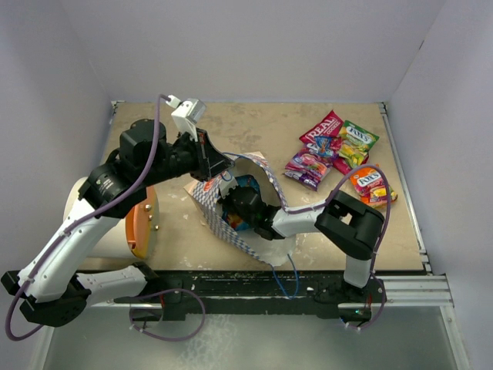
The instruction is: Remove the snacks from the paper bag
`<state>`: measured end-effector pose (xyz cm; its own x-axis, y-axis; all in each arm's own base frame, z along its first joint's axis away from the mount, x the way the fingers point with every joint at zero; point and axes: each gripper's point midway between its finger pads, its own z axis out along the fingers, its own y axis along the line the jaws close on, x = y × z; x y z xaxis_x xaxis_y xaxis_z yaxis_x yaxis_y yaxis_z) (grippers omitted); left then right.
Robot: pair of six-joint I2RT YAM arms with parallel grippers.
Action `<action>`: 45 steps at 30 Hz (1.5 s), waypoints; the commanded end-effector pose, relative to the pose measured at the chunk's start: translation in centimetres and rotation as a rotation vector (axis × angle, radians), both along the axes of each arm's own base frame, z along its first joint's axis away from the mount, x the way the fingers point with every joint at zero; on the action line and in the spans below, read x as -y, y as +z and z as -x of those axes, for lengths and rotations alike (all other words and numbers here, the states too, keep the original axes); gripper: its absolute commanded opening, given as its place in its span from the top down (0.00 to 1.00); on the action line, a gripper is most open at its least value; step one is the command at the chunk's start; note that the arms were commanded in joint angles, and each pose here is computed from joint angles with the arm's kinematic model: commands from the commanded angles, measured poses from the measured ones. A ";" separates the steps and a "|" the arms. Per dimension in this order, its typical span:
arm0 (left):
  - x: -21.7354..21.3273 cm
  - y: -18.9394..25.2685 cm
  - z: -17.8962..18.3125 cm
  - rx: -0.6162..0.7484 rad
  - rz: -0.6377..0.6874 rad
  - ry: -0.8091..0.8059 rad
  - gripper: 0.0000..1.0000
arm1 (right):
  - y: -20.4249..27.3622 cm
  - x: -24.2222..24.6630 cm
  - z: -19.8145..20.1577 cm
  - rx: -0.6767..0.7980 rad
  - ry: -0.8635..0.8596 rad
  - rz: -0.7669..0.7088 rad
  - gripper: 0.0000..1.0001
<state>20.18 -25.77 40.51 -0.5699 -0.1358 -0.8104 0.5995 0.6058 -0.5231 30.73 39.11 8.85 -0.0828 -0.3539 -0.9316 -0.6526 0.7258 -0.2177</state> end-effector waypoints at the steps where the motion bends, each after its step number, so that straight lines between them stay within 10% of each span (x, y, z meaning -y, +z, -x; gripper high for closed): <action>1: -0.4 3.1 -0.6 0.074 0.059 0.044 1.00 | 3.4 -1.1 1.9 0.016 0.052 -0.077 1.00; 45: -1.2 1.8 -5.6 -0.068 0.045 0.233 1.00 | 14.9 5.1 7.1 -0.001 0.092 -0.231 1.00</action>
